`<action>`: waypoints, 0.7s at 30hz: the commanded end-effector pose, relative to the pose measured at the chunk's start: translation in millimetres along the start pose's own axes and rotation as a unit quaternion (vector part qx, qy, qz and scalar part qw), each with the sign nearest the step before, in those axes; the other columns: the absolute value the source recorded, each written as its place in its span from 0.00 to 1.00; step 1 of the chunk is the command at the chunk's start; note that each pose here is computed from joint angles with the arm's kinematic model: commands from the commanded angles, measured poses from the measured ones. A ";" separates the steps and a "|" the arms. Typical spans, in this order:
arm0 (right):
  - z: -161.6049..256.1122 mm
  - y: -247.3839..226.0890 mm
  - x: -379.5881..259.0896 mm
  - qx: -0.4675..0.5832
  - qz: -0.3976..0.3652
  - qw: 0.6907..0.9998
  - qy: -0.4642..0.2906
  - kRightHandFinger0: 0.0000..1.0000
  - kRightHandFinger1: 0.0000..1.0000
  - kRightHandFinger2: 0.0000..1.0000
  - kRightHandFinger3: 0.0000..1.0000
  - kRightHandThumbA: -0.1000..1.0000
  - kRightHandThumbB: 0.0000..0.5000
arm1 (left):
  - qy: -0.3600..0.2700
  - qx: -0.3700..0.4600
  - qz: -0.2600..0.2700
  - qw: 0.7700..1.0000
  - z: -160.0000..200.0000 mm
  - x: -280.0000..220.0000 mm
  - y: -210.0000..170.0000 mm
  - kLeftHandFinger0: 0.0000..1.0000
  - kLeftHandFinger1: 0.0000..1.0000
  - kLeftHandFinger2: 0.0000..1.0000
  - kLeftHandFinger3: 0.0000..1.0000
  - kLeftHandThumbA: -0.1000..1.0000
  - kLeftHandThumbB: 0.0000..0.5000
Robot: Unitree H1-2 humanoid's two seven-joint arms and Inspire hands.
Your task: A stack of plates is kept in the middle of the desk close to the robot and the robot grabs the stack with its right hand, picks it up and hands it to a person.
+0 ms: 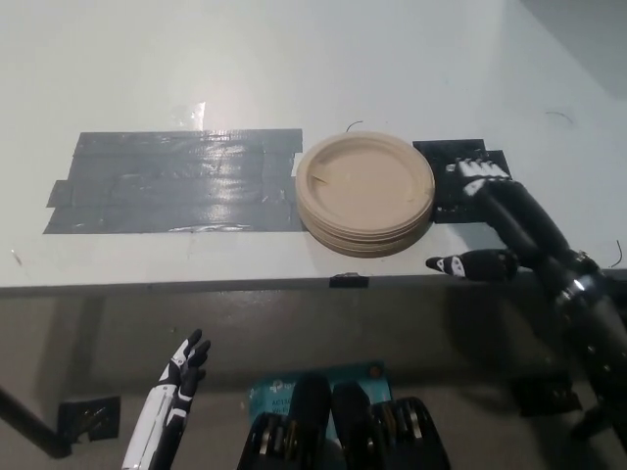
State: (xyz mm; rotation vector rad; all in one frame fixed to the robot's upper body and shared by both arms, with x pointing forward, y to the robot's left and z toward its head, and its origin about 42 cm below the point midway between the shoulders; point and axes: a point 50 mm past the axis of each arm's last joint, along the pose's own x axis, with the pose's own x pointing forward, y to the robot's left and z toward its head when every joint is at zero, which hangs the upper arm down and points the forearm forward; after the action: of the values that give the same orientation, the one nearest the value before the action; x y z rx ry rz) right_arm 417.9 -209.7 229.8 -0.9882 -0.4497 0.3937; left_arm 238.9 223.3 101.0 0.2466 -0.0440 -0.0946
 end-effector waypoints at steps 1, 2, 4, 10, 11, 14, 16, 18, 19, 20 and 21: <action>-0.6 -13.2 21.6 -0.077 0.015 0.997 -0.001 1.00 1.00 1.00 1.00 0.98 0.93 | -0.031 0.011 0.007 0.999 9.0 -0.1 7.0 1.00 1.00 1.00 1.00 1.00 0.00; -2.1 -13.3 25.6 -0.089 0.020 0.996 0.000 1.00 1.00 1.00 1.00 1.00 0.93 | -0.028 0.009 0.007 1.000 9.4 0.7 6.7 1.00 1.00 1.00 1.00 1.00 0.00; -3.2 -13.6 28.8 -0.096 0.022 0.995 0.001 1.00 1.00 1.00 1.00 1.00 0.93 | -0.030 0.008 0.006 1.000 9.7 1.1 6.8 1.00 1.00 1.00 1.00 1.00 0.00; -4.8 -11.9 38.6 -0.114 0.025 0.993 -0.003 1.00 1.00 1.00 1.00 1.00 0.93 | -0.030 0.012 0.006 0.999 8.7 0.6 8.1 1.00 1.00 1.00 1.00 1.00 0.00; -4.3 -11.4 39.2 -0.118 0.027 0.993 -0.002 1.00 1.00 1.00 1.00 1.00 0.93 | -0.030 0.012 0.005 0.999 8.7 0.4 7.9 1.00 1.00 1.00 1.00 1.00 0.00; -4.6 -9.4 40.4 -0.121 0.025 0.992 -0.002 1.00 1.00 1.00 1.00 1.00 0.93 | -0.032 0.012 0.005 0.999 8.3 0.4 7.5 1.00 1.00 1.00 1.00 1.00 0.00; -4.2 -9.0 42.3 -0.125 0.023 0.992 -0.003 1.00 1.00 1.00 1.00 1.00 0.93 | -0.033 0.011 0.005 0.999 8.2 1.5 8.0 1.00 1.00 1.00 1.00 1.00 0.00; -3.8 -7.8 44.1 -0.127 0.020 0.992 -0.006 1.00 1.00 1.00 1.00 1.00 0.93 | -0.032 0.011 0.005 0.999 9.1 1.7 8.4 1.00 1.00 1.00 1.00 1.00 0.00; -3.8 -7.2 44.8 -0.128 0.019 0.992 -0.007 1.00 1.00 1.00 1.00 1.00 0.92 | -0.032 0.011 0.004 0.999 9.4 1.8 8.3 1.00 1.00 1.00 1.00 1.00 0.00; -3.7 -5.9 45.5 -0.131 0.018 0.991 -0.006 1.00 1.00 1.00 1.00 1.00 0.91 | -0.032 0.011 0.004 0.999 10.0 1.6 8.2 1.00 1.00 1.00 1.00 1.00 0.00; -3.6 -4.4 46.0 -0.133 0.017 0.991 -0.007 1.00 1.00 1.00 1.00 1.00 0.89 | -0.031 0.010 0.005 0.999 10.2 1.4 8.1 1.00 1.00 1.00 1.00 1.00 0.00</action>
State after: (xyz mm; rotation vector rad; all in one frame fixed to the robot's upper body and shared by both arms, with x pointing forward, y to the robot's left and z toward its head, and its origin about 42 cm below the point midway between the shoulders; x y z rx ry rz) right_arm 448.3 -200.0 212.7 -1.2212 -0.3800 0.4284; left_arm 239.0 224.4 101.3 0.2485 -0.0451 -0.0936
